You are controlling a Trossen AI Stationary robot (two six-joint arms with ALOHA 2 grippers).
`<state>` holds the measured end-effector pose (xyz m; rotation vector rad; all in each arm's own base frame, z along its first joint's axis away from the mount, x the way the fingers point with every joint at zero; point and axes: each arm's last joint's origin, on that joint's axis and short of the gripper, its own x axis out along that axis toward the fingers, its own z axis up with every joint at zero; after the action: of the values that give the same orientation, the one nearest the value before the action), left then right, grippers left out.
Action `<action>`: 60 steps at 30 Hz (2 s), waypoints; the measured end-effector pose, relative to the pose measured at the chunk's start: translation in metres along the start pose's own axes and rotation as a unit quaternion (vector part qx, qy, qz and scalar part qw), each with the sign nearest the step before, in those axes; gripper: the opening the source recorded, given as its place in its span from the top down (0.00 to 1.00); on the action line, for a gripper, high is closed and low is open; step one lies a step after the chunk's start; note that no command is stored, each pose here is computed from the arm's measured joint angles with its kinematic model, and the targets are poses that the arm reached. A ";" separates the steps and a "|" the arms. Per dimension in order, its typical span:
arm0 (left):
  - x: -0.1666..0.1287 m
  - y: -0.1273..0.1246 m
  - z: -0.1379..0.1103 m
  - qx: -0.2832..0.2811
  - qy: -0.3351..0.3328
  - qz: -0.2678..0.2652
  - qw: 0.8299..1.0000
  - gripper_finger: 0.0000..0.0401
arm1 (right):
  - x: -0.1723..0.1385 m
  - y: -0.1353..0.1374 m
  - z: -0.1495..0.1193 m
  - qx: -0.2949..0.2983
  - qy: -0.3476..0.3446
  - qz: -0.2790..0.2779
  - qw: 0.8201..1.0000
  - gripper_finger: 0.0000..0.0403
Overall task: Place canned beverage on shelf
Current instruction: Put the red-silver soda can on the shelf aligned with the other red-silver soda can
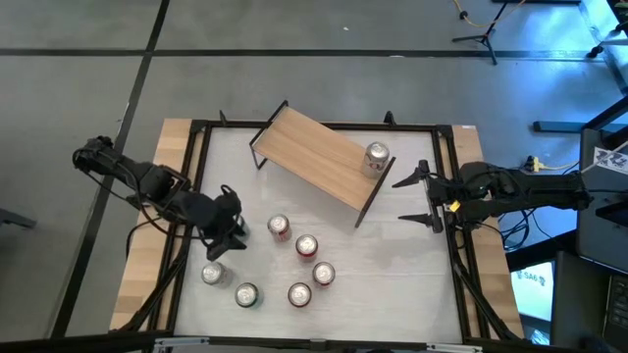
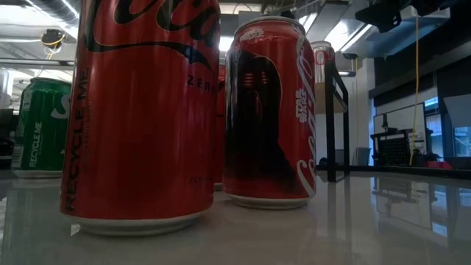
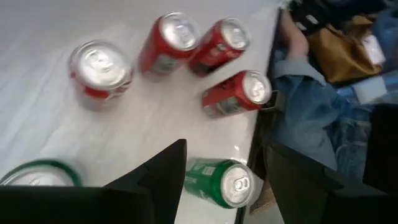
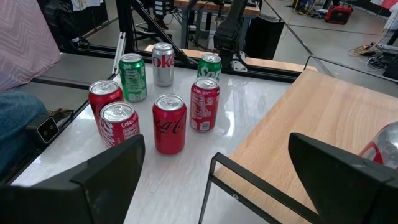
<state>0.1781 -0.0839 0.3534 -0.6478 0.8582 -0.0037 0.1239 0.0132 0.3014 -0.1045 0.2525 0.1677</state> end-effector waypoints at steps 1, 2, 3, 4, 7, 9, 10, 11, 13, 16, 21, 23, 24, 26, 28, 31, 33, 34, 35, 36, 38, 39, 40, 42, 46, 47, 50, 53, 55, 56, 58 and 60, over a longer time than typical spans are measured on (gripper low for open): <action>0.000 -0.001 0.001 0.004 -0.006 -0.004 1.000 0.49 | 0.000 0.000 0.000 0.000 0.000 0.000 1.000 0.03; 0.000 -0.002 0.002 0.006 -0.012 -0.006 1.000 0.49 | 0.000 0.000 0.000 0.000 0.000 0.000 1.000 0.03; 0.000 -0.002 0.002 0.006 -0.017 -0.007 1.000 0.49 | 0.000 0.000 0.000 0.000 0.000 0.000 1.000 0.03; 0.000 -0.002 0.003 0.006 -0.021 -0.006 1.000 0.49 | 0.000 0.000 0.000 0.000 0.000 0.000 1.000 0.03; 0.000 -0.002 0.003 0.005 -0.026 -0.005 1.000 0.49 | 0.000 0.000 0.000 0.000 0.000 0.000 1.000 0.03; 0.000 -0.002 0.003 0.005 -0.028 -0.004 1.000 0.49 | 0.000 0.000 0.000 0.000 0.000 0.000 1.000 0.03; 0.000 -0.002 0.004 0.005 -0.030 -0.001 1.000 0.49 | 0.000 0.000 0.000 0.000 0.000 0.000 1.000 0.03; 0.000 -0.002 0.004 0.004 -0.034 0.002 0.999 0.49 | 0.000 0.000 0.000 0.000 0.000 0.000 1.000 0.03; 0.000 -0.002 0.004 0.003 -0.039 0.006 0.999 0.49 | 0.000 0.000 0.000 0.000 0.000 0.000 1.000 0.03; 0.000 -0.001 0.004 0.003 -0.044 0.010 0.999 0.49 | 0.000 0.000 0.000 0.000 0.000 0.000 1.000 0.03; 0.000 -0.002 0.005 0.003 -0.045 0.009 0.999 0.49 | 0.000 0.000 0.000 0.000 0.000 0.000 1.000 0.03; 0.000 -0.002 0.005 0.005 -0.045 0.009 0.999 0.49 | 0.000 0.000 0.000 0.000 0.000 0.000 1.000 0.03; 0.000 -0.002 0.005 0.005 -0.045 0.009 0.999 0.49 | 0.000 0.000 0.000 0.000 0.000 0.000 1.000 0.03; 0.000 -0.002 0.005 0.005 -0.045 0.009 0.999 0.49 | 0.000 0.000 0.000 0.000 0.000 0.000 1.000 0.03; 0.000 -0.002 0.005 0.006 -0.045 0.010 0.999 0.49 | 0.000 0.000 0.000 0.000 0.000 0.000 1.000 0.03; 0.000 -0.002 0.005 0.006 -0.045 0.010 0.999 0.49 | 0.000 0.000 0.000 0.000 0.000 0.000 1.000 0.03; 0.000 -0.002 0.005 0.007 -0.045 0.010 0.999 0.49 | 0.000 0.000 0.000 0.000 0.000 0.000 1.000 0.03; 0.000 -0.002 0.005 0.006 -0.045 0.010 0.999 0.49 | 0.000 0.000 0.000 0.000 0.000 0.000 1.000 0.03; 0.000 -0.001 0.005 0.006 -0.045 0.010 0.999 0.49 | 0.000 0.000 0.000 0.000 0.000 0.000 1.000 0.03; 0.000 -0.001 0.005 0.006 -0.045 0.010 0.999 0.49 | 0.000 0.000 0.000 0.000 0.000 0.000 1.000 0.03; 0.000 -0.002 0.004 0.004 -0.043 0.008 0.999 0.49 | 0.000 0.000 0.000 0.000 0.000 0.000 1.000 0.03; 0.000 -0.002 0.004 0.003 -0.040 0.006 0.999 0.49 | 0.000 0.000 0.000 0.000 0.000 0.000 1.000 0.03; 0.000 -0.002 0.004 0.004 -0.036 0.003 0.999 0.49 | 0.000 0.000 0.000 0.000 0.000 0.000 1.000 0.03; 0.000 -0.002 0.004 0.003 -0.033 0.000 0.999 0.49 | 0.000 0.000 0.000 0.000 0.000 0.000 1.000 0.03; 0.000 -0.002 0.004 0.003 -0.033 0.001 0.999 0.49 | 0.000 0.000 0.000 0.000 0.000 0.000 1.000 0.03; 0.000 -0.002 0.004 0.002 -0.033 0.001 0.999 0.48 | 0.000 0.000 0.000 0.000 0.000 0.000 1.000 0.03; 0.000 -0.002 0.004 -0.017 -0.032 0.001 0.999 0.45 | 0.000 0.000 0.000 0.000 0.000 0.000 1.000 0.03; 0.000 -0.002 0.004 -0.027 -0.032 0.001 0.999 0.37 | 0.000 0.000 0.000 0.000 0.000 0.000 1.000 0.03; 0.000 -0.001 0.003 -0.033 -0.031 0.002 0.999 0.32 | 0.000 0.000 0.000 0.000 0.000 0.000 1.000 0.03; 0.000 -0.001 0.003 -0.034 -0.030 0.004 0.999 0.29 | 0.000 0.000 0.000 0.000 0.000 0.000 1.000 0.03; 0.000 -0.001 0.003 -0.033 -0.027 0.004 0.999 0.24 | 0.000 0.000 0.000 0.000 0.000 0.000 1.000 0.03; 0.000 -0.002 0.002 -0.032 -0.014 -0.005 0.999 0.20 | 0.000 0.000 0.000 0.000 0.000 0.000 1.000 0.03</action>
<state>0.1798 -0.0845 0.3550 -0.7118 0.8307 0.0231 0.1238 0.0132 0.3013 -0.1049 0.2526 0.1678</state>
